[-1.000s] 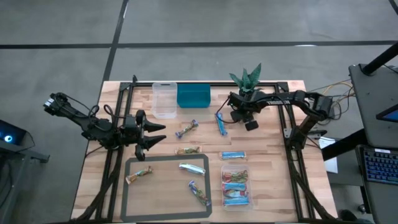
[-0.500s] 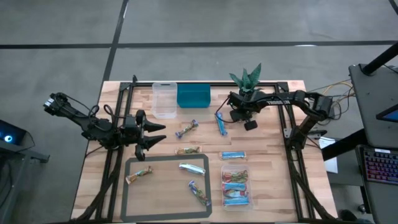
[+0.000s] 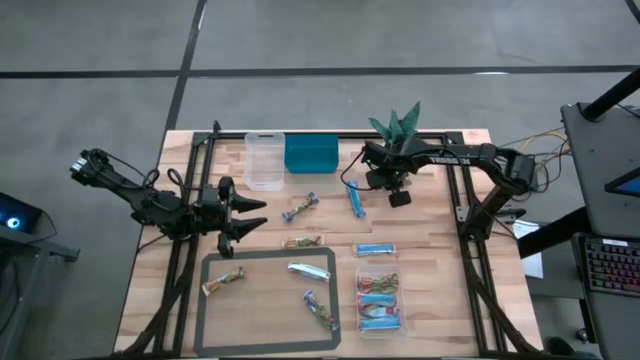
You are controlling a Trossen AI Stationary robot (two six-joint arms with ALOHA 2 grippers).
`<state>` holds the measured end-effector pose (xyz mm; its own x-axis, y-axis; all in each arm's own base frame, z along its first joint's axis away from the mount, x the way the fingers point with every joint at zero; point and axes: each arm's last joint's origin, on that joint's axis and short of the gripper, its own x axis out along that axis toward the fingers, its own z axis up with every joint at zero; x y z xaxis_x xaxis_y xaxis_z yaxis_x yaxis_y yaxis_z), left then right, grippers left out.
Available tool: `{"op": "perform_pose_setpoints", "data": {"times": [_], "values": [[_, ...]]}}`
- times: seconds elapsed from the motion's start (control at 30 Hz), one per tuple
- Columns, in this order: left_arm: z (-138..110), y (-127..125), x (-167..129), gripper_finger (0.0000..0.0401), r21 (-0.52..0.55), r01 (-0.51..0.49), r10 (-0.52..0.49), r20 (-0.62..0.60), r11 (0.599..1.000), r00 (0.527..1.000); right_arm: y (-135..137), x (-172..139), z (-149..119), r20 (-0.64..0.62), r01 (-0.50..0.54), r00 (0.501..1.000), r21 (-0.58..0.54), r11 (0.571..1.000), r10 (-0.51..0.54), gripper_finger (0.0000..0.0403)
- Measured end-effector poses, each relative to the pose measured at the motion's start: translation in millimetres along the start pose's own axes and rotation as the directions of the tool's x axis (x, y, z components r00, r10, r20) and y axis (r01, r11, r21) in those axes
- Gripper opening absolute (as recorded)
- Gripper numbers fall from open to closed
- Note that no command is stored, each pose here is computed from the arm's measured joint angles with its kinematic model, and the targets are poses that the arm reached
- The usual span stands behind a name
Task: Pick and place Granola Bars by type
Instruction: Put the yellow granola bar into the top transparent bin
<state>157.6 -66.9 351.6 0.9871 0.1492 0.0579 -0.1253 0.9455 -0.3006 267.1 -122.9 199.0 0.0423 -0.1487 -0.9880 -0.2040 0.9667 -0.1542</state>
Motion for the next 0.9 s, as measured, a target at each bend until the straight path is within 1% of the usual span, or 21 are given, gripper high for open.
{"op": "perform_pose_setpoints", "data": {"times": [0.17, 0.37, 0.6, 0.73, 0.9], "values": [[0, 0, 0, 0.0177, 0.006, 0.000, 0.000, 0.000, 1.000, 1.000, 3, -26, 11, -0.006, -0.008, 1.000, -0.005, 1.000, 0.008, 0.0008], [0, 0, 0, 0.0177, 0.026, -0.004, 0.004, 0.002, 1.000, 1.000, 12, -62, 27, 0.030, -0.020, 0.999, 0.005, 1.000, 0.020, 0.0008], [2, 2, -1, 0.0177, 0.029, -0.048, 0.047, 0.019, 0.998, 0.999, 30, -109, 46, 0.104, -0.005, 0.995, 0.033, 0.999, 0.001, 0.0008], [2, 3, -1, 0.0177, 0.032, -0.068, 0.067, 0.024, 0.997, 0.997, 44, -135, 56, 0.182, -0.017, 0.983, 0.064, 0.998, 0.005, 0.0008], [2, 3, -2, 0.0177, 0.046, -0.069, 0.068, 0.024, 0.997, 0.997, 57, -154, 63, 0.245, -0.019, 0.970, 0.077, 0.997, 0.000, 0.0008]]}}
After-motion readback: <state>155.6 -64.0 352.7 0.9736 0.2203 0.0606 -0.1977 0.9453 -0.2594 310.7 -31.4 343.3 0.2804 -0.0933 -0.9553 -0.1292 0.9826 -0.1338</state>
